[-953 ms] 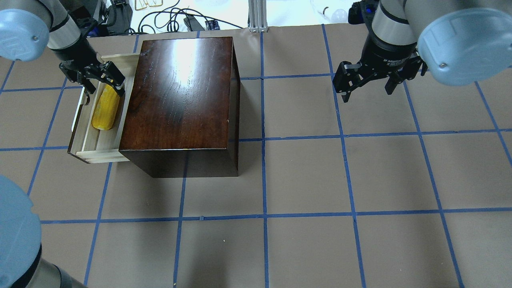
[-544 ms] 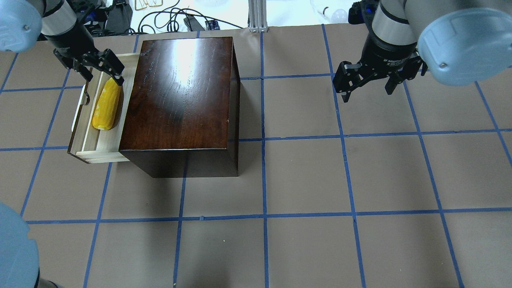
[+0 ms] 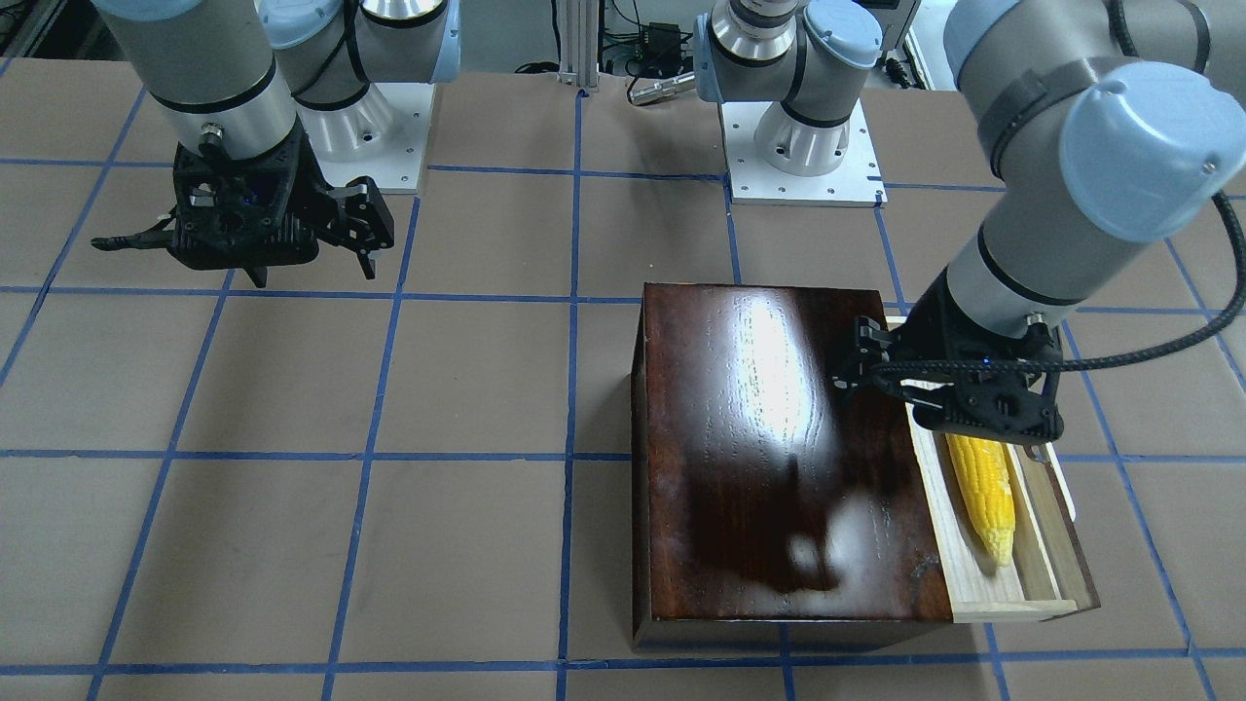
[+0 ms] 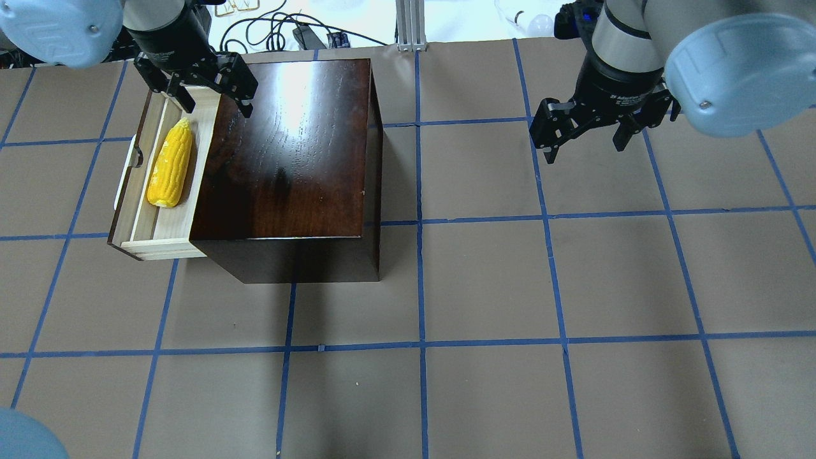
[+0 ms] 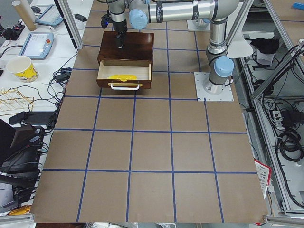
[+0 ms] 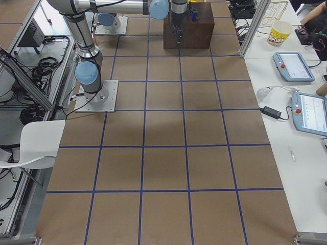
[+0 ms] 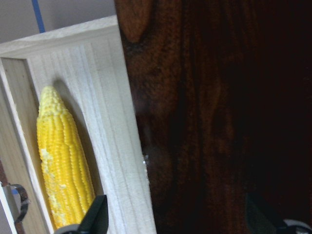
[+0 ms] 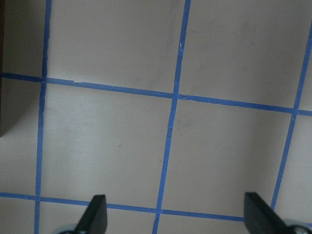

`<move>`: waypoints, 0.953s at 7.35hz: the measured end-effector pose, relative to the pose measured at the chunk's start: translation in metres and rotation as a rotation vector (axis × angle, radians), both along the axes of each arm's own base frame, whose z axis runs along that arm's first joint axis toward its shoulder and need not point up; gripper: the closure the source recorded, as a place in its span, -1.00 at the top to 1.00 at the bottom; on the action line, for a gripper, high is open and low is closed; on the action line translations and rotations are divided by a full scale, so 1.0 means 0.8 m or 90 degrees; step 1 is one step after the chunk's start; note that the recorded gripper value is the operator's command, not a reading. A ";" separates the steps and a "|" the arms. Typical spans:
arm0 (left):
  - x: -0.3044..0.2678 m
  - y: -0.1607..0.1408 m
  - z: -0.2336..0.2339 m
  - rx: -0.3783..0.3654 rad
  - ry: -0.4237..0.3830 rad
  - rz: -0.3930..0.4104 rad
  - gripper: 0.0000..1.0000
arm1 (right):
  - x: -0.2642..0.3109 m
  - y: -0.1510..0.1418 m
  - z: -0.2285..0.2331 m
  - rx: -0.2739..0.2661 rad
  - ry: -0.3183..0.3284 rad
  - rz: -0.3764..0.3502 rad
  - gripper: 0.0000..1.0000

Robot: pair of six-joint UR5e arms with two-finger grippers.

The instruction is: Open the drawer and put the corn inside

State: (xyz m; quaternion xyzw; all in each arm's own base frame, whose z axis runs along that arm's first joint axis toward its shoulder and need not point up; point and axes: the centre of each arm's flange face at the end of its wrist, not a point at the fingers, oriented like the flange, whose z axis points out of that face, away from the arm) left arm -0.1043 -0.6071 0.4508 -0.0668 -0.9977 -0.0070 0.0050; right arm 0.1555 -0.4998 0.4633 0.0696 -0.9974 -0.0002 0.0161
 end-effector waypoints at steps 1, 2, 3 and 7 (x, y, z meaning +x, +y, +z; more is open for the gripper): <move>-0.017 0.016 0.013 0.005 0.002 0.036 1.00 | 0.000 0.000 0.000 0.000 0.000 0.000 1.00; -0.033 0.031 0.023 0.013 0.001 0.069 1.00 | 0.000 0.000 0.000 0.000 0.000 0.000 1.00; -0.047 0.043 0.028 0.020 -0.001 0.085 1.00 | 0.000 0.000 0.000 0.000 0.000 0.000 1.00; -0.057 0.058 0.026 0.033 -0.010 0.094 1.00 | -0.001 0.000 0.000 0.000 0.000 -0.001 1.00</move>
